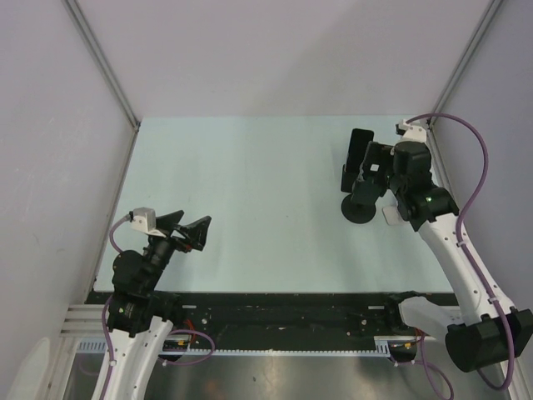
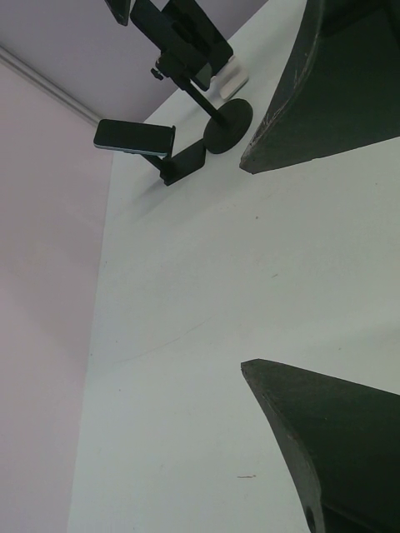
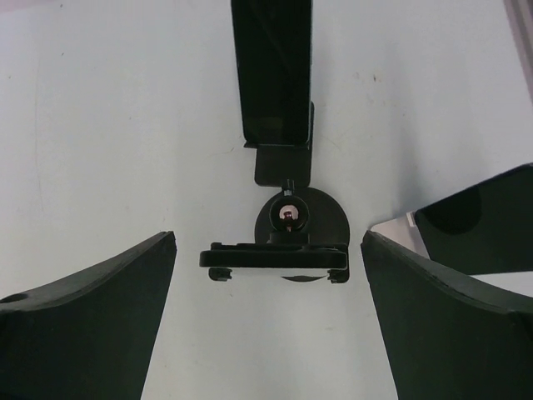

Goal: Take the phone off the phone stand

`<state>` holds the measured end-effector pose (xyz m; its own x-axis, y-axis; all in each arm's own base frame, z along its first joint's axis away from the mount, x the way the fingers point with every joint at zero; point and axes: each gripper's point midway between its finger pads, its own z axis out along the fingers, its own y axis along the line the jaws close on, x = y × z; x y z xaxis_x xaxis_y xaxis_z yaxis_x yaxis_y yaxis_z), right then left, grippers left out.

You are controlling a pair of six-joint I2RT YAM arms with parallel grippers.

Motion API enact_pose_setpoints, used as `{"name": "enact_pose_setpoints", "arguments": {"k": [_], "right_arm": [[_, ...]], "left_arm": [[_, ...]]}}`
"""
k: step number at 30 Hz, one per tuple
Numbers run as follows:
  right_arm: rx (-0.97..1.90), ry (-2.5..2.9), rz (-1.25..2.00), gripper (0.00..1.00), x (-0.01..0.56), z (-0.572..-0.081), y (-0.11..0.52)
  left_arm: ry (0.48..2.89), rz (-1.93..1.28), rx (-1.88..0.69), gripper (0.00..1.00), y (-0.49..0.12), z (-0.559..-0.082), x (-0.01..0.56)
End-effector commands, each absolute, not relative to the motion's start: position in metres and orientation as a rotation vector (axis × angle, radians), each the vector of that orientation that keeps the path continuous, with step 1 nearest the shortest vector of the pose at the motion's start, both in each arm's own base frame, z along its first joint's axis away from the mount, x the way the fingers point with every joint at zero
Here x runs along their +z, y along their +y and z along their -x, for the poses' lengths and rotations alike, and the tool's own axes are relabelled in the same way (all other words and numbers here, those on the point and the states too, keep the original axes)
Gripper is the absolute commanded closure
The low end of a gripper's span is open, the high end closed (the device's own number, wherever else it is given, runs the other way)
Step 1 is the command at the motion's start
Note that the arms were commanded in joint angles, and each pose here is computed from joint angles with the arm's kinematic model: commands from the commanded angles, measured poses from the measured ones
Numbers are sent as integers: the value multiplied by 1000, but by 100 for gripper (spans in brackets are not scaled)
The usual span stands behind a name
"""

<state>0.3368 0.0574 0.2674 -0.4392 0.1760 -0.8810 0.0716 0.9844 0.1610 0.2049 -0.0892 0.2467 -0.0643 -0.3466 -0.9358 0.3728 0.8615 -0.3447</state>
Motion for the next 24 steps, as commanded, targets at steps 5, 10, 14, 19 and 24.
{"name": "enact_pose_setpoints", "arguments": {"k": [5, 10, 14, 19, 24], "right_arm": [[43, 1913, -368, 0, 283, -340, 42], [55, 1934, -357, 0, 267, -344, 51], [66, 1946, -334, 0, 258, -346, 60], [24, 1949, -343, 0, 246, -346, 60], [-5, 1933, -364, 5, 240, -345, 56]], "left_arm": [[1523, -36, -589, 0, -91, -206, 247], [1528, -38, -591, 0, -91, -206, 246], [1529, -37, -589, 0, -91, -207, 246], [1537, -36, -591, 0, -92, -207, 244], [1544, -38, -593, 0, -93, -208, 244]]}}
